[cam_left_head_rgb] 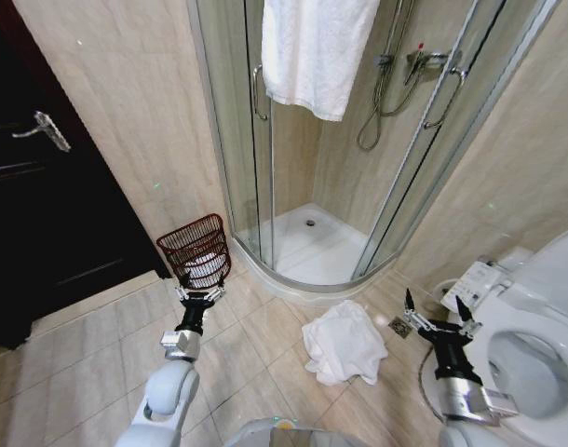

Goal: Discard the used towel into the hamper.

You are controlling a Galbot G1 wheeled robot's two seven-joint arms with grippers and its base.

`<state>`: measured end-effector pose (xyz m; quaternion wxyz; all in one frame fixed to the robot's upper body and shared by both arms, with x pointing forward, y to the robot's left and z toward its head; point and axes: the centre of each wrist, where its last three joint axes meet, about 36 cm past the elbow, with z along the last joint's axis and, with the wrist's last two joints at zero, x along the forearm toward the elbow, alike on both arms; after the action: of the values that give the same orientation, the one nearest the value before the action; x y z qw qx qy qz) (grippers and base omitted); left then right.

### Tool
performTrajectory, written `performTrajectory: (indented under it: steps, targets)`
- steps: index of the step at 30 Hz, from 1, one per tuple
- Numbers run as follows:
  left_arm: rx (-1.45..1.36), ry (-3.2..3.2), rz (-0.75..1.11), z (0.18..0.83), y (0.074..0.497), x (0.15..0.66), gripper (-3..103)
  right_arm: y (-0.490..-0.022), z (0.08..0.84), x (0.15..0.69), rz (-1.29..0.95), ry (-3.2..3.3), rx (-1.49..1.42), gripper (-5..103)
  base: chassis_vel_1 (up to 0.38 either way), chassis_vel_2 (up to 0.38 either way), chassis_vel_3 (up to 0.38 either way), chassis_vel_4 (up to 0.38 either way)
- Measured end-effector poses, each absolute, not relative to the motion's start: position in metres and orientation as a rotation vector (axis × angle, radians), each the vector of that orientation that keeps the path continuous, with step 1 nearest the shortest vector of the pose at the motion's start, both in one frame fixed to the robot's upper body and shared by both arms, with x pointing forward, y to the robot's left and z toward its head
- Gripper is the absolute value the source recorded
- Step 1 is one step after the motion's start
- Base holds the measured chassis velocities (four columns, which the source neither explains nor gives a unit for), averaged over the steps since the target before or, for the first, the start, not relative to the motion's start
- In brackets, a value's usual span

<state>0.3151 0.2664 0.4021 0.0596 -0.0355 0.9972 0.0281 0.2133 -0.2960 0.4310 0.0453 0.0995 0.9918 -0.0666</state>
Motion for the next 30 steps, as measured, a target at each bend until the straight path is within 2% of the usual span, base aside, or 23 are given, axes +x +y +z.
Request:
performTrajectory:
  steps: [16,25,30]
  targets:
    - [-0.128,3.044,0.114,0.423,0.271,0.323,100,-0.288,0.432,0.219,-0.204,3.032,0.249,100,0.0,0.0,0.0,0.0]
    - [-0.125,3.029,0.106,0.429,0.268,0.322,100,-0.259,0.448,0.23,-0.001,3.024,0.215,100,0.0,0.0,0.0,0.0]
    - [-0.078,3.026,0.085,0.437,0.262,0.32,100,-0.254,0.458,0.225,0.041,3.041,0.151,100,0.0,0.0,0.0,0.0]
